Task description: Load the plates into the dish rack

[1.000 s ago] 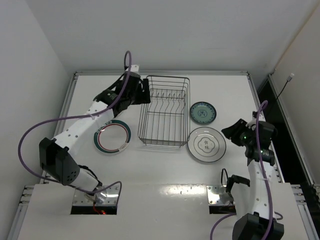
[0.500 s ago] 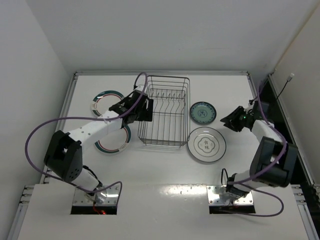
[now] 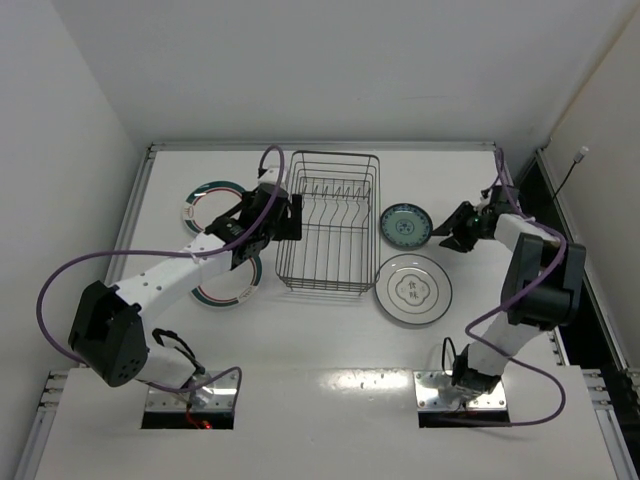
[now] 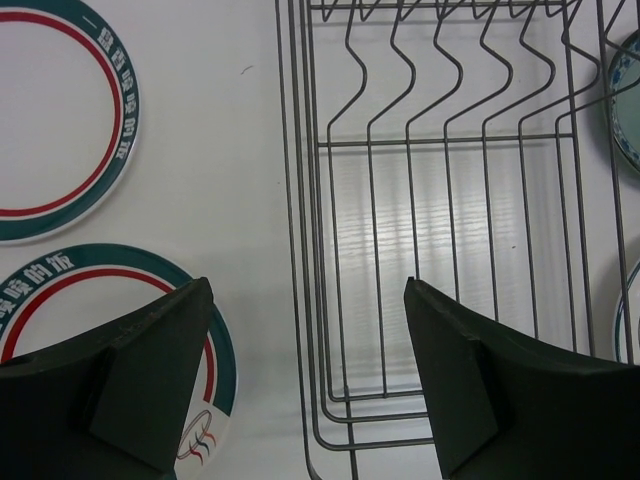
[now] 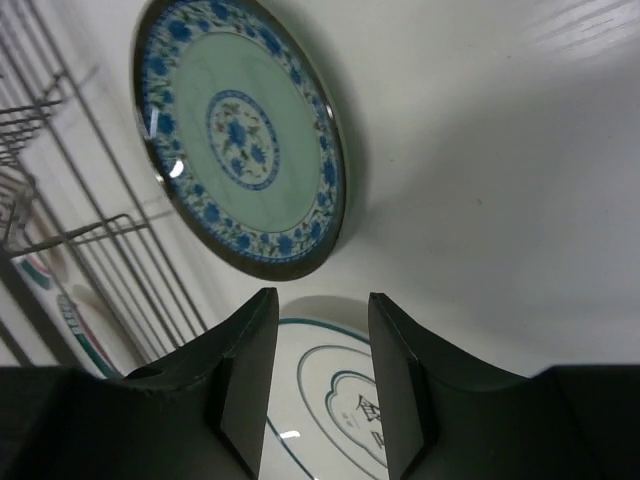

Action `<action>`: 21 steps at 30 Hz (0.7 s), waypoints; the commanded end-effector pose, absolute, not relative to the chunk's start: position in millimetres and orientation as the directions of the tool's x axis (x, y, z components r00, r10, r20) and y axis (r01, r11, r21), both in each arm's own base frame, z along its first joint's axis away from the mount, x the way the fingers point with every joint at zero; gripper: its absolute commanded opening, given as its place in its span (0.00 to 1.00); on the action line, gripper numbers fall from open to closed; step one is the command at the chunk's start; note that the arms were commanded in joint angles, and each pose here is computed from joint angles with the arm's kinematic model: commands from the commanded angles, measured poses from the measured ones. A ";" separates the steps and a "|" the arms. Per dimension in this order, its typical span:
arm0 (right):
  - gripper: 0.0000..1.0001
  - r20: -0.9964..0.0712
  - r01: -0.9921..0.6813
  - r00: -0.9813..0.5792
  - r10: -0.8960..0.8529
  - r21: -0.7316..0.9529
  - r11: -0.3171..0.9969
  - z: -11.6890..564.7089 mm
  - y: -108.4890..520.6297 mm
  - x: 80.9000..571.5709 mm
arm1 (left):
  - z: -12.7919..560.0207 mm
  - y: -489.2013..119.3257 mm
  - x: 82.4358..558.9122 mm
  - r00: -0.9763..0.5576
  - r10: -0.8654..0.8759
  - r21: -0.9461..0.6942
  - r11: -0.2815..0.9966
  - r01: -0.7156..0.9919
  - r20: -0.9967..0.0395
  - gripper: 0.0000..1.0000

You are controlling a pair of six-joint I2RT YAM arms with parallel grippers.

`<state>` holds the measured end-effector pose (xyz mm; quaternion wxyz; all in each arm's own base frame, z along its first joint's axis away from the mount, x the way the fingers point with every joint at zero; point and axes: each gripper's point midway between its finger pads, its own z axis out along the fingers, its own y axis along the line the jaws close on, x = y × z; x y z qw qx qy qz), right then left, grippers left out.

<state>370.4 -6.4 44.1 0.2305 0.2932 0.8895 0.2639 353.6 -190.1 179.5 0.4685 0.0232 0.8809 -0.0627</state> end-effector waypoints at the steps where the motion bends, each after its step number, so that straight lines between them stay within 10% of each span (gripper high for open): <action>1: 0.38 -0.284 0.381 -0.757 0.588 0.539 0.751 38.3 -4.1 389.8 | 187.9 -191.9 359.1 -0.521 -0.043 -0.102 0.991 0.086 -0.853 0.75; 21: 0.28 -0.161 0.432 -0.828 0.538 0.429 0.793 -9.4 16.1 389.2 | 183.6 -191.2 363.9 -0.528 -0.034 -0.082 0.994 0.068 -0.849 0.75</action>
